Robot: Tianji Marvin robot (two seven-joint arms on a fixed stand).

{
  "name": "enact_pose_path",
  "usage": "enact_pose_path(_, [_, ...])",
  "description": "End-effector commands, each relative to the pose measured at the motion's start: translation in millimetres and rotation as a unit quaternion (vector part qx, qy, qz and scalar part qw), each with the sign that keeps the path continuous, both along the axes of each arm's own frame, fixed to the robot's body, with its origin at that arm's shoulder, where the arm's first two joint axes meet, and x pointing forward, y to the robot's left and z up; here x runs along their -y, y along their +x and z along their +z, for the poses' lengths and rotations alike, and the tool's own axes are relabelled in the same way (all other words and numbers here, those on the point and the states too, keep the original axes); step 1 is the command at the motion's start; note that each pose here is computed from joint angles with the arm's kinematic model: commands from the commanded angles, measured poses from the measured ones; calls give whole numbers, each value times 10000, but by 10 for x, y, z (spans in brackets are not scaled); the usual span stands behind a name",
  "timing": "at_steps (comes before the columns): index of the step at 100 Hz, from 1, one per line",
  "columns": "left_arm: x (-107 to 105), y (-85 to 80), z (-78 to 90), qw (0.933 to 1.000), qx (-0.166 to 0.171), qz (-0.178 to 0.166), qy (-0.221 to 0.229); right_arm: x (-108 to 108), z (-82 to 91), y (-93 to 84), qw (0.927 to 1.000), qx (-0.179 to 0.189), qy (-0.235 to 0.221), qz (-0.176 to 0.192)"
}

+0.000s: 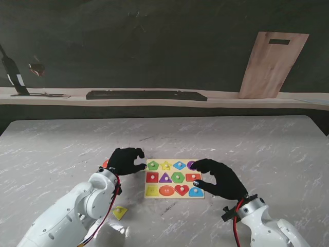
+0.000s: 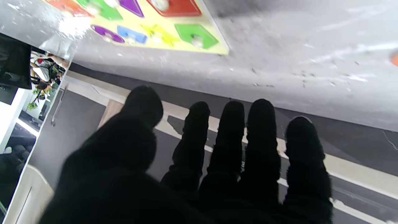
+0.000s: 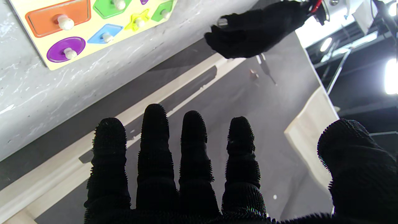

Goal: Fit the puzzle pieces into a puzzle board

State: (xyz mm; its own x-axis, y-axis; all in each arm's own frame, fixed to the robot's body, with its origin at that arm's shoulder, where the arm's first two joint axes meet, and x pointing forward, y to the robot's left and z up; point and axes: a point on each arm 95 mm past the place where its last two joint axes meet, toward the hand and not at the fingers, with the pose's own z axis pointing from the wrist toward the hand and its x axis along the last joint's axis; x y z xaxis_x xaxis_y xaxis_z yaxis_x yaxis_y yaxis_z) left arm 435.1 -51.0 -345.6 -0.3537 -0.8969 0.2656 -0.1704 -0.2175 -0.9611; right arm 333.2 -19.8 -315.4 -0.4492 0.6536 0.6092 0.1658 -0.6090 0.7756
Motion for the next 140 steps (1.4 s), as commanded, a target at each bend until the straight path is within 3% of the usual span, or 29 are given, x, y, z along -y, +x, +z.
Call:
enact_pose_path(1, [-204, -23, 22, 9999, 71, 114, 87, -52, -18, -18, 10000, -6, -42, 29])
enact_pose_path(29, [-773, -138, 65, 9971, 537, 544, -60, -172, -59, 2, 9998, -19, -148, 141])
enact_pose_path(46, [-1058, -129, 50, 9974, 435, 530, 225, -234, -89, 28, 9995, -103, -229, 216])
enact_pose_path(72, [-1373, 31, -48, 9966, 56, 465, 677, -259, -146, 66, 9981, -143, -581, 155])
enact_pose_path(111, [-1437, 324, -208, 9950, -64, 508, 858, -300, -220, 148, 9958, -289, -863, 133])
enact_pose_path(140, [-1345, 428, -254, 9937, -195, 181, 1086, -295, -220, 152, 9956, -295, -888, 103])
